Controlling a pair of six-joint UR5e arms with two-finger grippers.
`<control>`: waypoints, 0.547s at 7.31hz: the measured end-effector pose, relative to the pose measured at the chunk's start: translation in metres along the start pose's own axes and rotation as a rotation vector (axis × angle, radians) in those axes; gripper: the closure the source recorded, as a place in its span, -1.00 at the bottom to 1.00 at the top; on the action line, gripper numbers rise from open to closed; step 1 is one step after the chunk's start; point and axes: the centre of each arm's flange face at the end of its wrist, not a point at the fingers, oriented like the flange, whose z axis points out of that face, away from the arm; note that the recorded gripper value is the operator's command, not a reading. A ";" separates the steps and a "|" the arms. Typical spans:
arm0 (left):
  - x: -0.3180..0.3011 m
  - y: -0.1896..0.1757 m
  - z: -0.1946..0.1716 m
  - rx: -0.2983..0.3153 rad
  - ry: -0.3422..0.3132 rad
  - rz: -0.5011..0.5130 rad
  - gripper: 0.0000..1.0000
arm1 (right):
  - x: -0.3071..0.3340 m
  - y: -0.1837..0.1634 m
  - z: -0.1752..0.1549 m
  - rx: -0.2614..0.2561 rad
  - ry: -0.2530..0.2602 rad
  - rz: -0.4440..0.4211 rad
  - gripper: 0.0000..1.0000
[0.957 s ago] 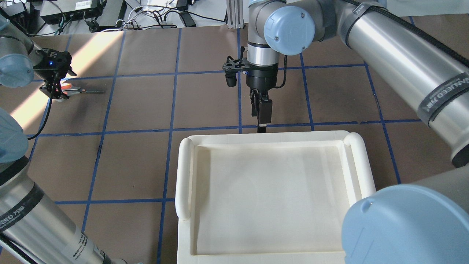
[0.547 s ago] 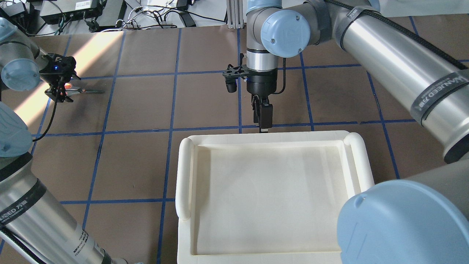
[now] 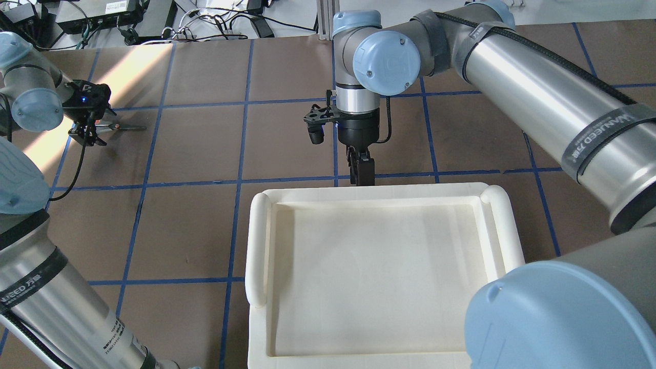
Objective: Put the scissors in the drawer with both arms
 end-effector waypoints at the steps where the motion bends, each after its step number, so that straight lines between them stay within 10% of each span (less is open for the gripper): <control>1: 0.000 0.000 0.003 0.002 0.003 0.000 -0.67 | 0.000 0.000 0.001 -0.001 -0.002 0.001 -0.62; 3: 0.000 0.001 0.003 -0.007 0.005 0.001 0.88 | 0.000 0.000 0.007 -0.002 -0.014 0.005 -0.45; 4: 0.000 0.002 0.001 -0.018 0.003 0.007 1.00 | 0.000 0.001 0.012 -0.004 -0.024 0.010 -0.44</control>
